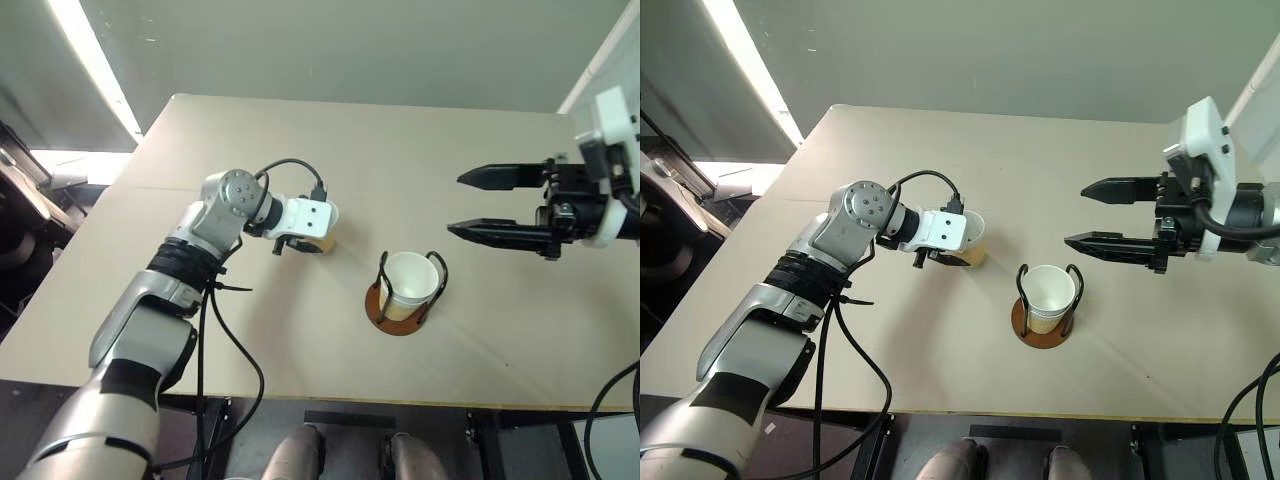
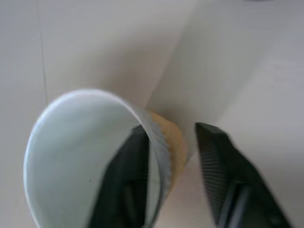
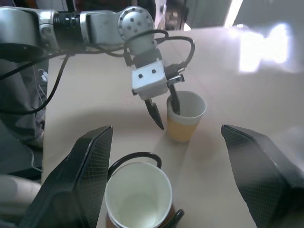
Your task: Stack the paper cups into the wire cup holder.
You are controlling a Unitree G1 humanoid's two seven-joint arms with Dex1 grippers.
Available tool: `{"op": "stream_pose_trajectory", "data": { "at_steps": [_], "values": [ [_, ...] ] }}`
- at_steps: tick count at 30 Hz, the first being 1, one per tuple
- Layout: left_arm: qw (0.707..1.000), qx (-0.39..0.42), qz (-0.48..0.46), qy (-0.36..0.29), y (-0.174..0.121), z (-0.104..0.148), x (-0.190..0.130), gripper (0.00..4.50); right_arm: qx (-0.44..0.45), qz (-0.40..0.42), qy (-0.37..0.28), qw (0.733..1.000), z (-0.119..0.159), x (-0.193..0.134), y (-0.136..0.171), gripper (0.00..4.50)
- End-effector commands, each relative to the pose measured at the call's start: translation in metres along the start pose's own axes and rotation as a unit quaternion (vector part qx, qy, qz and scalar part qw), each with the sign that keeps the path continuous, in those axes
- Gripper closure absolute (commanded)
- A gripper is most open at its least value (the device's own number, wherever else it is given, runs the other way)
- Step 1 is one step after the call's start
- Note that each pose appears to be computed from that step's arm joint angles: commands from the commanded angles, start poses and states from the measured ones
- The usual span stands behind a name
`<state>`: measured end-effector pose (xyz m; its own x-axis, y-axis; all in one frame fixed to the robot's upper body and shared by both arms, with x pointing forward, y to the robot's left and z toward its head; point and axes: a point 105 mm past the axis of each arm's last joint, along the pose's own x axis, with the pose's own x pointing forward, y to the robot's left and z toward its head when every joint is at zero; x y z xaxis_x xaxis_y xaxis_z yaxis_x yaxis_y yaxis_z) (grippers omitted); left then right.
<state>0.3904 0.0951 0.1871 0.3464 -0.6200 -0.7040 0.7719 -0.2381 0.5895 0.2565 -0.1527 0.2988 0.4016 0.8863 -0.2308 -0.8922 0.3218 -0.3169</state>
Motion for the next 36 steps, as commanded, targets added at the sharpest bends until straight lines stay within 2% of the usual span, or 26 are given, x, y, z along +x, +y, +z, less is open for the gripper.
{"op": "stream_pose_trajectory", "data": {
  "at_steps": [1, 2, 6, 15, 22, 26, 36],
  "values": [
    [0.999, 0.025, 0.007, -0.034, 0.012, 0.019, -0.022, 4.35, -0.023, -0.004, -0.011, 1.000, 0.005, -0.015, -0.005, 0.71],
    [0.999, 0.028, 0.004, -0.038, 0.012, 0.021, -0.024, 4.47, -0.021, -0.004, -0.012, 1.000, 0.004, -0.016, -0.006, 0.71],
    [0.997, 0.041, 0.000, -0.060, 0.016, 0.035, -0.038, 4.47, -0.010, 0.020, -0.009, 1.000, -0.001, -0.021, -0.006, 0.71],
    [0.982, 0.109, 0.017, -0.156, 0.035, 0.114, -0.077, 4.47, 0.009, 0.076, 0.053, 0.996, -0.018, -0.033, 0.002, 0.71],
    [0.966, 0.145, -0.028, -0.214, 0.029, 0.161, -0.079, 4.47, 0.017, 0.078, 0.062, 0.995, -0.023, -0.036, 0.000, 0.71],
    [0.958, 0.145, -0.074, -0.234, 0.017, 0.174, -0.073, 4.47, 0.017, 0.068, 0.062, 0.996, -0.023, -0.038, -0.002, 0.71],
    [0.953, 0.142, -0.151, -0.222, -0.013, 0.169, -0.059, 4.47, 0.017, 0.047, 0.064, 0.997, -0.025, -0.044, -0.002, 0.71]
  ]
}}
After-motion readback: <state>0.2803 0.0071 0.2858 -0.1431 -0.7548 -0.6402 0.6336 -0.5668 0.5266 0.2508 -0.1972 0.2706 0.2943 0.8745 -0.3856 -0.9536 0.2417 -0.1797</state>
